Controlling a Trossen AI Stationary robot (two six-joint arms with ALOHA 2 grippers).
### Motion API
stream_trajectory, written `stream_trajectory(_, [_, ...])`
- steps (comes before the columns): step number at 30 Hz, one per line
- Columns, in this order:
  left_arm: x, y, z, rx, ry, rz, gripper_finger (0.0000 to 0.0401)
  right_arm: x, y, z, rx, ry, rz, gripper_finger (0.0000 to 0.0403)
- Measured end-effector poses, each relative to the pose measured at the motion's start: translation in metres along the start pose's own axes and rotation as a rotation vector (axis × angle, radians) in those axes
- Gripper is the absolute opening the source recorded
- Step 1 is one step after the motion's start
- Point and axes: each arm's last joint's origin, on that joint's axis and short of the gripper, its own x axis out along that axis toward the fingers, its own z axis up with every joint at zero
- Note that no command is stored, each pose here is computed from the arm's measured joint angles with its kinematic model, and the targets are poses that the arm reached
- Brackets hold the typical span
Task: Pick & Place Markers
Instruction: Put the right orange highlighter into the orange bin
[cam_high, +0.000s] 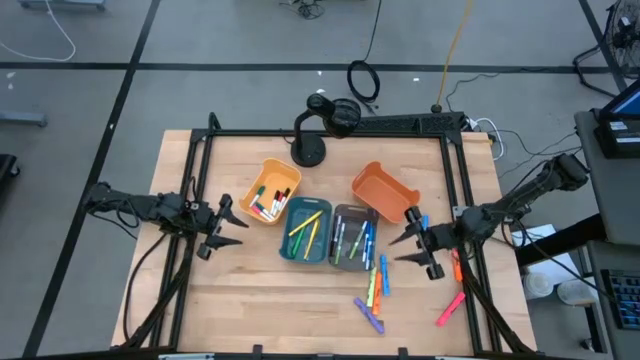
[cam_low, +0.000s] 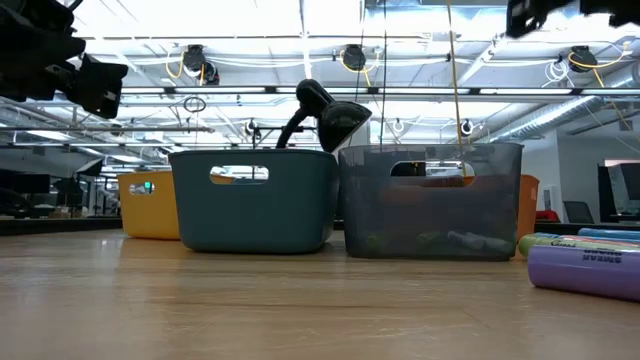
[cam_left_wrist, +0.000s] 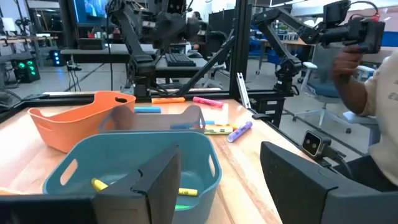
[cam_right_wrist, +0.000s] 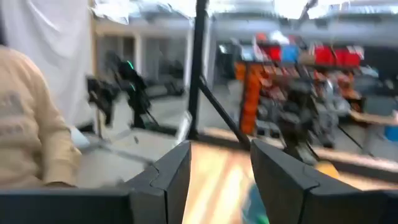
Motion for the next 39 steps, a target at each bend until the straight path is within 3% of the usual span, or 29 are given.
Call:
stream_trajectory(6, [0.000,0.000,0.000,-0.001,0.000,0.002,0.0212,-0.015,-0.019,-0.008,0.038,0.158,-0.309,0.0155])
stream_trajectory(9, [0.000,0.000,0.000,-0.003,0.000,0.003,0.0213,-0.019,-0.026,-0.011,0.076,0.188,-0.401,0.0155])
stream_trajectory(12, [0.000,0.000,0.000,-0.003,0.000,0.003,0.0218,-0.018,-0.030,-0.008,0.125,0.147,-0.405,0.0155])
stream_trajectory(16, [0.000,0.000,0.000,-0.003,0.000,0.003,0.0225,-0.015,-0.028,0.000,0.158,0.065,-0.284,0.0155])
stream_trajectory(19, [0.000,0.000,0.000,-0.003,0.000,0.003,0.0224,-0.006,-0.024,0.010,0.194,0.094,-0.264,0.0155])
stream_trajectory(23, [0.000,0.000,0.000,-0.003,-0.001,0.002,0.0218,0.024,-0.013,0.023,0.266,0.368,-0.280,0.0155])
stream_trajectory(26, [0.000,0.000,0.000,-0.003,0.000,0.002,0.0213,0.046,-0.001,0.030,0.414,0.692,-0.268,0.0155])
stream_trajectory(28, [0.000,0.000,0.000,-0.003,-0.001,0.002,0.0210,0.056,0.009,0.033,0.603,0.943,-0.252,0.0155])
stream_trajectory(31, [0.000,0.000,0.000,-0.003,-0.001,0.002,0.0207,0.061,0.027,0.027,1.008,1.296,-0.291,0.0155])
stream_trajectory(34, [0.000,0.000,0.000,-0.003,-0.001,0.002,0.0209,0.061,0.053,0.020,1.307,1.492,-0.391,0.0155])
stream_trajectory(36, [0.000,0.000,0.000,-0.003,-0.001,0.002,0.0212,0.055,0.068,0.013,1.370,1.588,-0.449,0.0155])
stream_trajectory(39, [0.000,0.000,0.000,-0.003,-0.001,0.002,0.0217,0.034,0.079,-0.003,1.289,1.693,-0.609,0.0155])
